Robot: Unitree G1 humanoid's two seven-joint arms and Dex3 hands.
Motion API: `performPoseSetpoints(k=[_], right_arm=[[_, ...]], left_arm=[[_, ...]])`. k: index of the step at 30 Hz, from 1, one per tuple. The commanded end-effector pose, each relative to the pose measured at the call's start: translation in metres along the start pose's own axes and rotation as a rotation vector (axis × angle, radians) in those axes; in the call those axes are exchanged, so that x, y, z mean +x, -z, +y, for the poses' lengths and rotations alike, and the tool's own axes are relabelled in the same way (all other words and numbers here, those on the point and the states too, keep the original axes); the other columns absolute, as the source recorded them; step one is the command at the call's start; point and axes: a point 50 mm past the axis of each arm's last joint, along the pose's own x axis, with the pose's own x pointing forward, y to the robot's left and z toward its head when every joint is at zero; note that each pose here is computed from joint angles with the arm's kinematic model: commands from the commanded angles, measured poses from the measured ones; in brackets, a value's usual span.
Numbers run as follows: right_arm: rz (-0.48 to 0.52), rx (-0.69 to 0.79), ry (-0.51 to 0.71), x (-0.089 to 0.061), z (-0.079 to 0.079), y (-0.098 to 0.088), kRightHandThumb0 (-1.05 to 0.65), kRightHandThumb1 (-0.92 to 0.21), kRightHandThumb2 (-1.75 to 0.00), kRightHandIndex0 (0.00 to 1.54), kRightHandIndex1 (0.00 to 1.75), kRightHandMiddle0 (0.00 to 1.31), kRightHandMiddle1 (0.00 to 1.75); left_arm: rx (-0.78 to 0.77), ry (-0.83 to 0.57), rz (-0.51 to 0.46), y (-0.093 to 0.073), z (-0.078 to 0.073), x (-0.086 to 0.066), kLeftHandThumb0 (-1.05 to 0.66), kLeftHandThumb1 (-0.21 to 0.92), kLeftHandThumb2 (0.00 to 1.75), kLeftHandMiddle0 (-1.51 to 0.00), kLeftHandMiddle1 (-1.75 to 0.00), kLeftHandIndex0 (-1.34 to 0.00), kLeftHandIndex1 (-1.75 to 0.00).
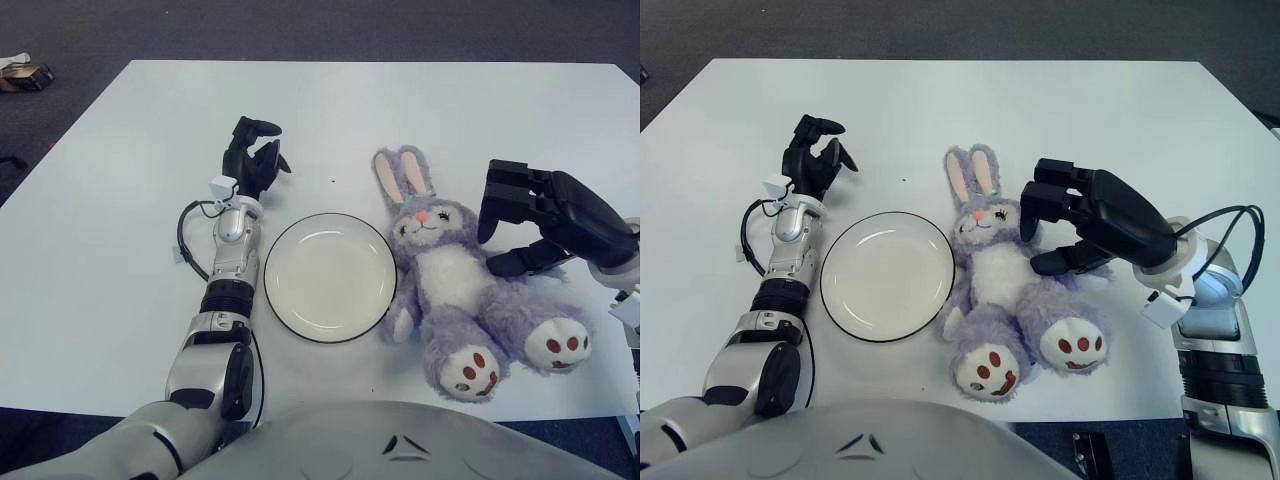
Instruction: Put the doll into the plate.
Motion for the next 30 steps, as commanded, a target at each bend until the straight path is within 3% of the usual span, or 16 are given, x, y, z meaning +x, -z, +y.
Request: performPoseSetpoints(k=[1, 9, 17, 23, 30], right_arm=[[0.006, -0.062, 0.06, 0.003, -0.002, 0.001, 0.0, -0.46, -1.05, 0.53, 1.61, 0.43, 1.62], [0.015, -0.104, 0.101, 0.005, 0.002, 0.002, 0.0, -0.42, -1.11, 0.55, 1.57, 0.43, 1.71], [-0.006, -0.118, 0.067, 0.005, 0.002, 0.001, 0.0, -0.41, -1.14, 0.55, 1.57, 0.42, 1.74], [-0.063, -0.102, -0.1, 0.016, -0.003, 0.004, 0.0, -0.41, -1.13, 0.57, 1.54, 0.42, 1.75], [-0.09, -0.12, -0.171, 0.017, -0.009, 0.004, -0.01, -0.44, -1.06, 0.6, 1.45, 0.42, 1.73]], left_arm=[[0.006, -0.024, 0.065, 0.014, 0.003, -0.015, -0.35, 0.92, 0.31, -0.92, -1.75, -0.43, -1.51], [0.011, -0.027, 0.063, 0.013, 0.003, -0.015, -0.35, 0.92, 0.31, -0.92, -1.75, -0.42, -1.52], [0.014, -0.028, 0.063, 0.013, 0.002, -0.015, -0.35, 0.92, 0.31, -0.92, -1.75, -0.42, -1.52], [0.018, -0.029, 0.062, 0.013, 0.001, -0.016, -0.35, 0.92, 0.31, -0.92, -1.75, -0.42, -1.52], [0.025, -0.03, 0.06, 0.012, -0.001, -0.016, -0.35, 0.92, 0.31, -0.92, -1.75, -0.42, -1.52]])
